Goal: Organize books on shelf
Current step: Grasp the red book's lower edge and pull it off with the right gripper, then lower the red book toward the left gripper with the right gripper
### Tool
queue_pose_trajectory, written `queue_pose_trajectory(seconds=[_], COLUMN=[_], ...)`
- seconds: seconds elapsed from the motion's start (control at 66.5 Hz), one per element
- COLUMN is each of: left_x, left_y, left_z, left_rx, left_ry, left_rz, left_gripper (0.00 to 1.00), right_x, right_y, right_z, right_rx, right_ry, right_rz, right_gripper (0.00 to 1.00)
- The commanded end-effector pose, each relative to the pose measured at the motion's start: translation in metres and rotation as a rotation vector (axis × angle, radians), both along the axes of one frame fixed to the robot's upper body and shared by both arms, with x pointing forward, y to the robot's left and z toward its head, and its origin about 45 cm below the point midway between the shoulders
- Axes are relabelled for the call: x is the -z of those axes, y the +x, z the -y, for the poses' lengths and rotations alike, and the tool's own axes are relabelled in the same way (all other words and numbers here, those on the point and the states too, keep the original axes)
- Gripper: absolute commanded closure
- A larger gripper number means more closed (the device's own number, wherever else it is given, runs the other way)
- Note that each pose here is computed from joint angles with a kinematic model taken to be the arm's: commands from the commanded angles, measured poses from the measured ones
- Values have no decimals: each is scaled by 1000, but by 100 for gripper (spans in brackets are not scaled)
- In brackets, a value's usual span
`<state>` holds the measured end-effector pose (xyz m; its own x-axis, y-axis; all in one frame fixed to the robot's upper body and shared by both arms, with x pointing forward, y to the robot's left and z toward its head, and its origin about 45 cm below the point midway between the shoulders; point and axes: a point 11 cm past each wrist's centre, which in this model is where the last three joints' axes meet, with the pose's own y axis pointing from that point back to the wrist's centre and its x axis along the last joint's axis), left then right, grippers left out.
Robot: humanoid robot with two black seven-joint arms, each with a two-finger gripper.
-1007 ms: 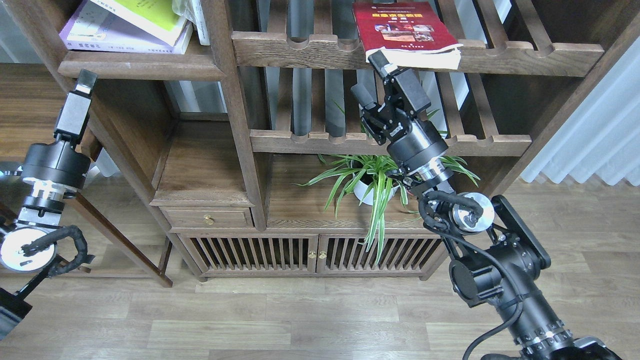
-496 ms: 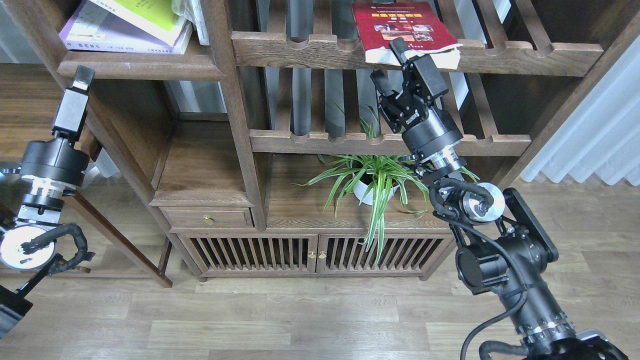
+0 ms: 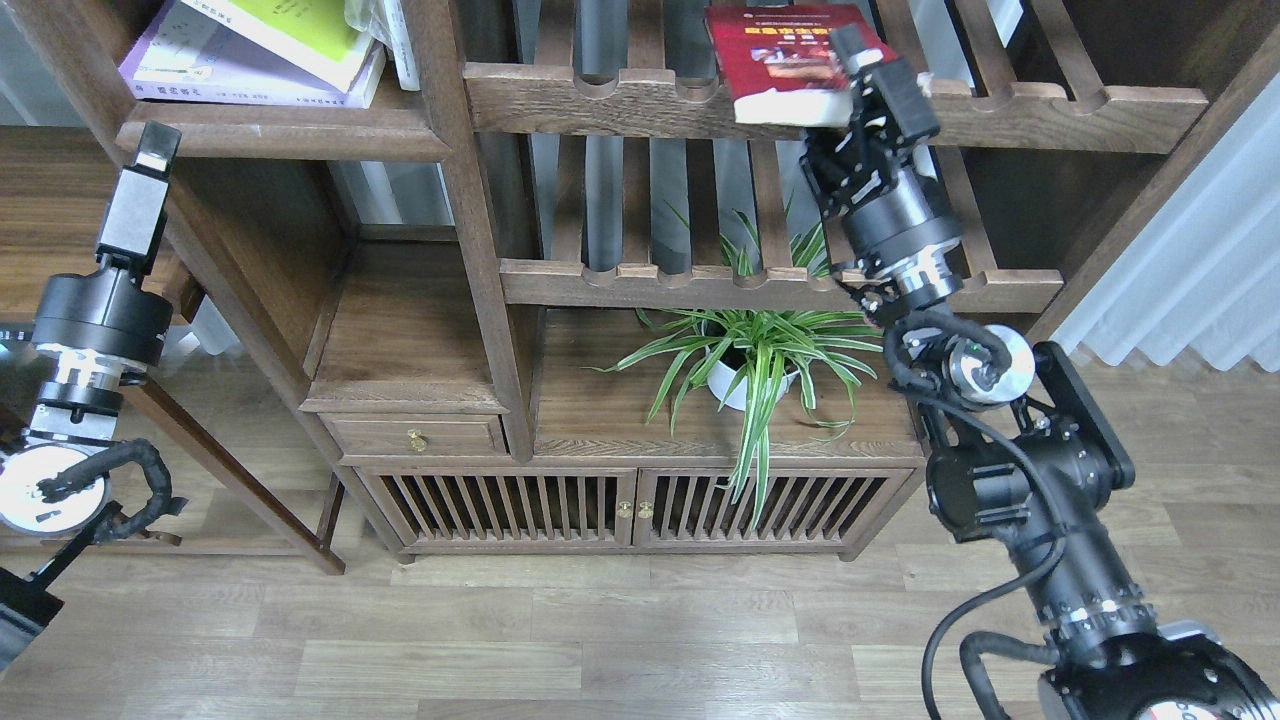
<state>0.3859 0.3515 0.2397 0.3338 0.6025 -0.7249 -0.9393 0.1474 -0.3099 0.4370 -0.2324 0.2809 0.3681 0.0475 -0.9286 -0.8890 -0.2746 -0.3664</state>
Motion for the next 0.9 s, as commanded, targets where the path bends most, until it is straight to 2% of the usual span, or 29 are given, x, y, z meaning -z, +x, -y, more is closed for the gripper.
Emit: queue_pose_trajectory(seconds=[0.0,0.09,0.18,0.271,0.286,0.301,0.451,0.481,0.586,0.646,0.691,0.827,0.887], left_x=[0,-1,0,1,4,4,6,8,14,15,20,45,59], left_y=[0,0,-1,-2,-3,-4,-4,-5,-6,-4,-6,-17,-26], left_z=[0,-1,-2,-4,-6,-6,-4,-5,2,13,16,27,31], left_rx=[-1,-1,-3,-9,-14,-15,-13,-13,-9,-9,-16,-15,-7], left_ry=[1,1,2,3,3,3,-3,-2,-26,-75,-101,-140,-140], left_rz=[0,2,-2,-4,-9,-11,-13,-18,-26,-19,-24,-78,-116], left_gripper=[0,0,0,0,0,0,0,0,0,0,0,0,0], right_x=[0,-5,-15,-16,-13,-13,21,34,88,119,132,157,162], right_y=[-1,-5,-23,-51,-70,-74,-130,-144,-191,-224,-238,-250,-247], right_z=[0,-2,-2,8,23,25,62,68,77,69,64,53,44], right_rx=[-8,-14,-24,-18,10,16,88,96,85,14,-24,-62,-91], right_ry=[-9,15,100,193,224,228,239,228,189,163,155,154,155], right_rz=[-2,20,67,94,116,120,114,98,-83,-199,-249,-336,-346], right_gripper=[96,96,96,96,96,96,96,96,96,95,95,95,95])
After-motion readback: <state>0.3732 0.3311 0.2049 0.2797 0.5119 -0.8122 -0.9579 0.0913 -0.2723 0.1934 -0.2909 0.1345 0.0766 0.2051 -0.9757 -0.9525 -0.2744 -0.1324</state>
